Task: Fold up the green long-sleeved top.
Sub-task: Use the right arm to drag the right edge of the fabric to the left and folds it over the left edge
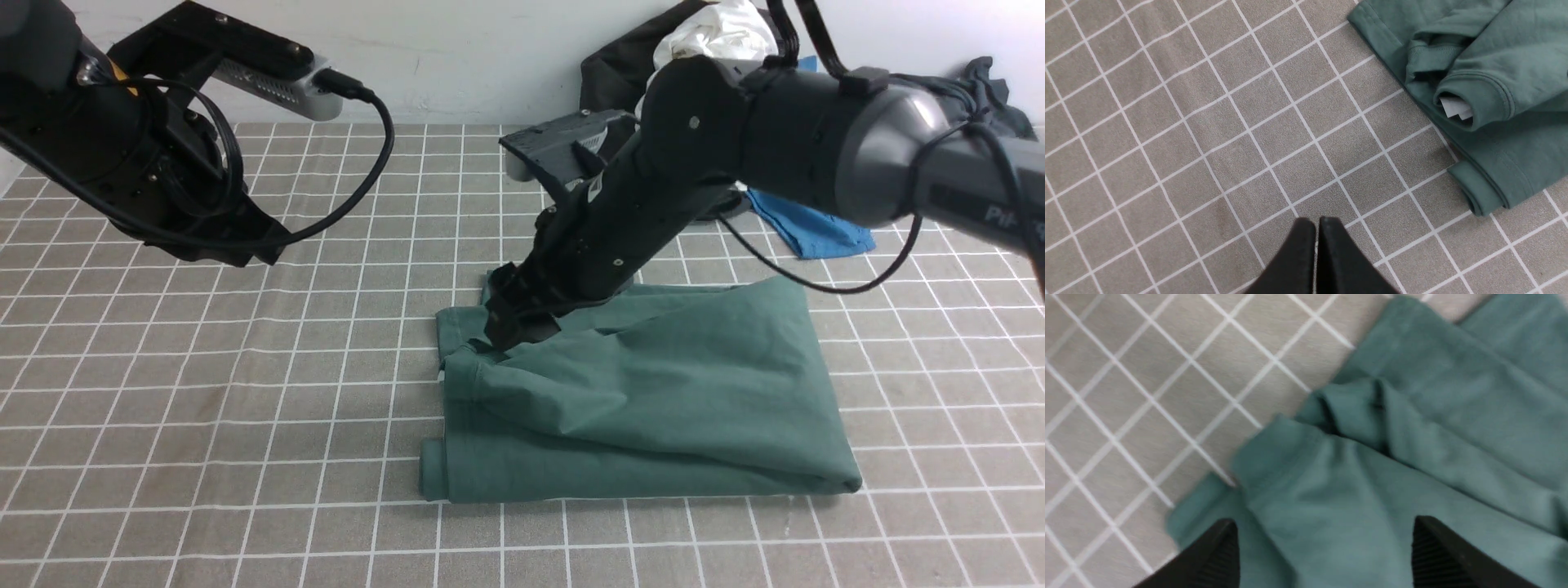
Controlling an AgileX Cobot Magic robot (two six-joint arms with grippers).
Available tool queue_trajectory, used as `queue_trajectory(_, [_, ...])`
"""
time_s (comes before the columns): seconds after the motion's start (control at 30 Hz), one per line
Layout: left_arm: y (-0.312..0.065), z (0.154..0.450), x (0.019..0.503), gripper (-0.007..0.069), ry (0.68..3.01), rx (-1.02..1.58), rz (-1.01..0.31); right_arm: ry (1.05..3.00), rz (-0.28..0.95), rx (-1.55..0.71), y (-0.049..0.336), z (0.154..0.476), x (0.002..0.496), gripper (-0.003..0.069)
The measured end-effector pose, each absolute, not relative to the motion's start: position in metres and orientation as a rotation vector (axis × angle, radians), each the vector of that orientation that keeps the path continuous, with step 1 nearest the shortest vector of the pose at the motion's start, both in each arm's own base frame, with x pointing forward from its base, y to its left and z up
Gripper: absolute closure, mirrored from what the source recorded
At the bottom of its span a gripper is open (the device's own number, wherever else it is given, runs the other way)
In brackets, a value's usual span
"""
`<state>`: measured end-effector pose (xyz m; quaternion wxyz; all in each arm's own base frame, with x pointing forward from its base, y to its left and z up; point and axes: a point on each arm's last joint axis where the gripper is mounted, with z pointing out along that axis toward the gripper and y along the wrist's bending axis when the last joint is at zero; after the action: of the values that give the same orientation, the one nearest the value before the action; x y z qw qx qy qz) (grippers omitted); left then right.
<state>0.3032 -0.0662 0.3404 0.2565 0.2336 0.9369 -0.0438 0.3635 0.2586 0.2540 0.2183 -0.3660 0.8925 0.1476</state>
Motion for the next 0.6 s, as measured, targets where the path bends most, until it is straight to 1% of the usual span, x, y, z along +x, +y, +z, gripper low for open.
queue_trajectory(0.03, [-0.066, 0.340, 0.303, 0.0632, 2.542, 0.634, -0.119, 2.484, 0.350, -0.998, 0.252, 0.253, 0.367, 0.0110])
queue_trajectory(0.07, [-0.066, 0.340, 0.303, 0.0632, 2.542, 0.634, -0.119, 2.494, 0.328, -0.990, 0.249, 0.252, 0.369, 0.0109])
queue_trajectory(0.1, [-0.066, 0.340, 0.303, 0.0632, 2.542, 0.634, -0.119, 2.529, 0.256, -0.946, 0.240, 0.246, 0.374, 0.0106])
queue_trajectory(0.13, [-0.066, 0.340, 0.303, 0.0632, 2.542, 0.634, -0.119, 2.553, 0.220, -0.913, 0.236, 0.242, 0.377, 0.0107])
queue_trajectory(0.2, [-0.066, 0.340, 0.303, 0.0632, 2.542, 0.634, -0.119, 2.587, 0.188, -0.875, 0.232, 0.233, 0.381, 0.0109])
queue_trajectory(0.3, [-0.066, 0.340, 0.303, 0.0632, 2.541, 0.634, -0.119, 2.652, 0.187, -0.857, 0.240, 0.209, 0.382, 0.0110])
queue_trajectory(0.37, [-0.066, 0.341, 0.303, 0.0632, 2.539, 0.633, -0.118, 2.686, 0.204, -0.912, 0.257, 0.187, 0.376, 0.0110])
queue_trajectory(0.43, [-0.066, 0.341, 0.303, 0.0632, 2.539, 0.633, -0.118, 2.692, 0.207, -0.949, 0.265, 0.178, 0.371, 0.0110])
queue_trajectory(0.47, [-0.066, 0.341, 0.303, 0.0632, 2.539, 0.633, -0.118, 2.692, 0.202, -1.005, 0.277, 0.169, 0.364, 0.0110])
queue_trajectory(0.53, [-0.066, 0.341, 0.303, 0.0632, 2.539, 0.633, -0.118, 2.681, 0.182, -1.045, 0.283, 0.165, 0.360, 0.0110])
queue_trajectory(0.6, [-0.066, 0.341, 0.303, 0.0632, 2.539, 0.633, -0.118, 2.647, 0.150, -1.087, 0.289, 0.170, 0.358, 0.0110])
